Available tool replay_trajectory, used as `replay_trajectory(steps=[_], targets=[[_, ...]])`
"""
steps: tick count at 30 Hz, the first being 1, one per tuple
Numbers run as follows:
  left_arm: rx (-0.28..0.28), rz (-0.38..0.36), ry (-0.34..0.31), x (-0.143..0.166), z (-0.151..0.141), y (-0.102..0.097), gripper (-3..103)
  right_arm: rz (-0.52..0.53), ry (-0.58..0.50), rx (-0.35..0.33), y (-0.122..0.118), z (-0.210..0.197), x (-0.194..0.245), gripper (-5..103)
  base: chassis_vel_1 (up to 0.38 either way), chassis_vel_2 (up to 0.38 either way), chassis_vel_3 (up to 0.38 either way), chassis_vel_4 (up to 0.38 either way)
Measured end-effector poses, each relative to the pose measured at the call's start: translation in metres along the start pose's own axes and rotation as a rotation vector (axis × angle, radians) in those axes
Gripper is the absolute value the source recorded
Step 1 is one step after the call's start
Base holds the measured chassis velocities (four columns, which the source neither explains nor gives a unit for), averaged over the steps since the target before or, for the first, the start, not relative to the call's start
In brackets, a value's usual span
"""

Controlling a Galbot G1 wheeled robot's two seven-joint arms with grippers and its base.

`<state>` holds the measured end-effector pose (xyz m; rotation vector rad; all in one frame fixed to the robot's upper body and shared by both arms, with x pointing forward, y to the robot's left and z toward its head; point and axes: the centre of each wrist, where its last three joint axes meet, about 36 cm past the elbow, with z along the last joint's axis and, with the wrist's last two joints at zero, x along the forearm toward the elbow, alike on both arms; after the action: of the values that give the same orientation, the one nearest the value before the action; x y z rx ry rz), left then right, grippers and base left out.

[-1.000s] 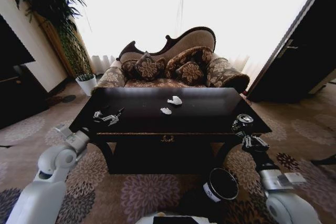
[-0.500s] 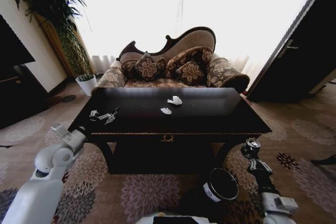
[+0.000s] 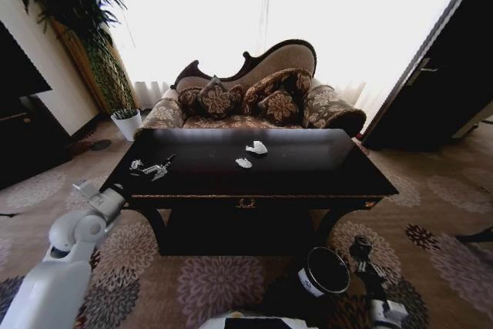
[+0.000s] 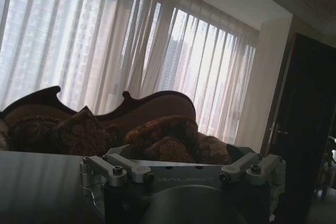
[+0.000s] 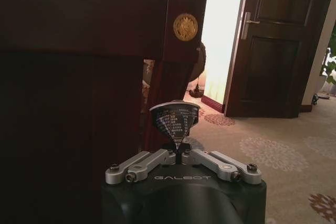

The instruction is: Move to the front of the table and place the trash on the table into the trash bin.

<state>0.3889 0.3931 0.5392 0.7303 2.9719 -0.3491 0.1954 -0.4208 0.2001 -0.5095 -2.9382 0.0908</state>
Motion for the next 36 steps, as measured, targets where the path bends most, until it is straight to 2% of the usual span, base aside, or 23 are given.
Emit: replay_trajectory(steps=[8, 11, 16, 23, 34, 36], targets=[[-0.008, 0.005, -0.013, 0.002, -0.006, -0.003, 100, -0.004, 0.087, 0.013, 0.002, 0.034, -0.002, 0, 0.000, 0.000, 0.000, 0.000], [-0.011, 0.005, -0.017, 0.004, -0.010, -0.003, 100, -0.029, 0.148, 0.058, 0.005, 0.059, -0.002, 0, 0.000, 0.000, 0.000, 0.000], [-0.013, 0.001, -0.022, 0.008, -0.014, -0.003, 100, -0.029, 0.195, 0.073, 0.005, 0.078, -0.004, 0, 0.000, 0.000, 0.000, 0.000], [0.008, -0.009, -0.048, 0.014, -0.024, 0.000, 100, -0.055, 0.211, 0.063, 0.005, 0.087, -0.008, 0, 0.000, 0.000, 0.000, 0.000], [0.003, -0.013, -0.041, 0.019, -0.026, -0.001, 100, -0.056, 0.205, 0.052, 0.006, 0.085, -0.013, 0, 0.000, 0.000, 0.000, 0.000], [0.003, -0.013, -0.041, 0.019, -0.026, -0.002, 100, -0.056, 0.204, 0.050, 0.006, 0.084, -0.013, 10, 0.000, 0.000, 0.000, 0.000]])
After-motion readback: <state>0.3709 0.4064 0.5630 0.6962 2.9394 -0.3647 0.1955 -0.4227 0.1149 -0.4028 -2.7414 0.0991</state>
